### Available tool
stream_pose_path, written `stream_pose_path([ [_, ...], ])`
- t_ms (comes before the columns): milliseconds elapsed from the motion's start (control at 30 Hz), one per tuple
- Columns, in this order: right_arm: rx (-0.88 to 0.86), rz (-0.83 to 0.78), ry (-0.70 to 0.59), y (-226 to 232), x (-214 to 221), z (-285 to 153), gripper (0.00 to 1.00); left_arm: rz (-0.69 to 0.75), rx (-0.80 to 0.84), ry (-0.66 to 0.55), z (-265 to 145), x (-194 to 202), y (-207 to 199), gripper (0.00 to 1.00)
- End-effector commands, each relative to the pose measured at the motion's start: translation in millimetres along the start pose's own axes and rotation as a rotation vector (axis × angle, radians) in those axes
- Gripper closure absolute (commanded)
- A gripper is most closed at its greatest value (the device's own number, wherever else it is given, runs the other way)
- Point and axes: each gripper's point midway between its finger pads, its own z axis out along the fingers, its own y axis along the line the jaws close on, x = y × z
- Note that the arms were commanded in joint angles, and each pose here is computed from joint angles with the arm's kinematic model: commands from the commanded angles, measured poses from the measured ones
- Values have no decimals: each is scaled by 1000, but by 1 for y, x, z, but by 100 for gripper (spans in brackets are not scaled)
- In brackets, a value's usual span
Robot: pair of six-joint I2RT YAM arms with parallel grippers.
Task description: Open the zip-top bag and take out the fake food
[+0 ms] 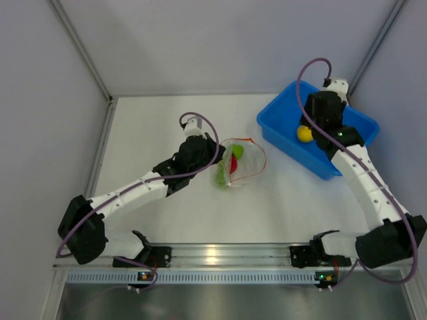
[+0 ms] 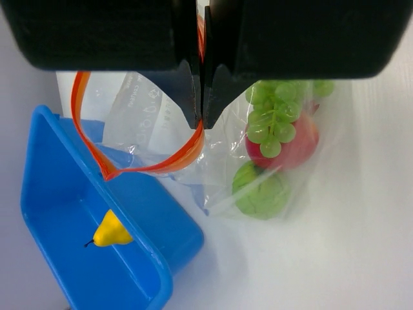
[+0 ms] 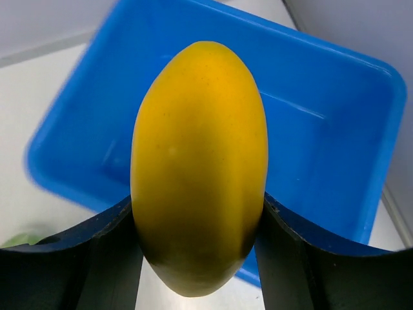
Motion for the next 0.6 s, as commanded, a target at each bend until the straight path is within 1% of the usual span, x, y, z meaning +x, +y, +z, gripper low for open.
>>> stream_pose_path([
  [0,140,6,148,-44,25,43,54,11,31,-52,-18,-22,-8,100],
  [100,178,60,246,-66,53,73,51,22,38,-57,-24,-27,-11,100],
  [167,210,69,285,-76,67,83,50,32,46,-63,-27,-31,-14,100],
  [200,229,67,312,-80,77,90,50,41,31,-45,-27,-27,-10,100],
  [233,258,82,323,-93,82,94,50,46,39,-46,-29,-29,-12,100],
  [267,265,82,332,-95,87,97,49,46,47,-43,-31,-30,-14,100],
  [333,264,79,356,-98,96,101,46,47,78,-35,-35,-32,-22,100],
  [367,261,74,368,-98,98,101,41,48,90,-30,-36,-32,-25,100],
  [433,251,76,372,-96,97,101,39,49,114,-23,-39,-33,-30,100],
  [467,246,80,367,-95,95,99,17,48,120,-23,-40,-34,-33,100],
  [500,234,82,363,-93,93,98,1,47,129,-23,-41,-35,-35,100],
  [567,215,91,341,-91,84,92,1,48,146,-16,-41,-36,-40,100],
])
